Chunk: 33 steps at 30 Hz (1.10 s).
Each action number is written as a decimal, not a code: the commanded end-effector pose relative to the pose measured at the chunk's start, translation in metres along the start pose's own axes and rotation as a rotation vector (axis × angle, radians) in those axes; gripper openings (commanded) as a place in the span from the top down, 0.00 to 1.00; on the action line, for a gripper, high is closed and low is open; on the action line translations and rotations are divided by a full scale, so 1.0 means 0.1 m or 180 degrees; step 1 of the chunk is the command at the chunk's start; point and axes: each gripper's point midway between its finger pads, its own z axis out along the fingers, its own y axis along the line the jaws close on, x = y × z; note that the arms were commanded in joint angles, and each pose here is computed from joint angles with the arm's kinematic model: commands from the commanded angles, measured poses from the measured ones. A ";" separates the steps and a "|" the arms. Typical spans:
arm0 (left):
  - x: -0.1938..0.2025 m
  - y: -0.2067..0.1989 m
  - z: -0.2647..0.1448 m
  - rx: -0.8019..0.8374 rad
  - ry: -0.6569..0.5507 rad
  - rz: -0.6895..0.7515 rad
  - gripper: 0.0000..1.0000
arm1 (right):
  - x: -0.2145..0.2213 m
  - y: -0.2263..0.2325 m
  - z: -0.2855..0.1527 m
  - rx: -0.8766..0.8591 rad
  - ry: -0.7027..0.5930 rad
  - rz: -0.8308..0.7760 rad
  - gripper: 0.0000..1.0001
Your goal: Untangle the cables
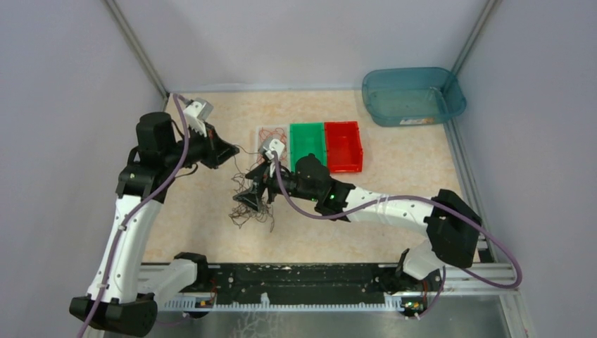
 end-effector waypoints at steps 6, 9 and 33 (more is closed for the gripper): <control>-0.08 -0.10 -0.10 0.0027 0.0027 -0.0043 1.00 | -0.49 0.07 0.19 -0.0064 -0.0633 0.0010 0.25; -0.08 -0.16 -0.15 0.0070 0.0005 -0.0040 1.00 | -0.55 0.03 0.17 -0.0007 -0.0781 0.0028 0.26; -0.15 -0.30 -0.28 0.0183 -0.0079 0.0036 1.00 | -0.76 0.04 0.26 -0.0275 -0.1118 0.0462 0.43</control>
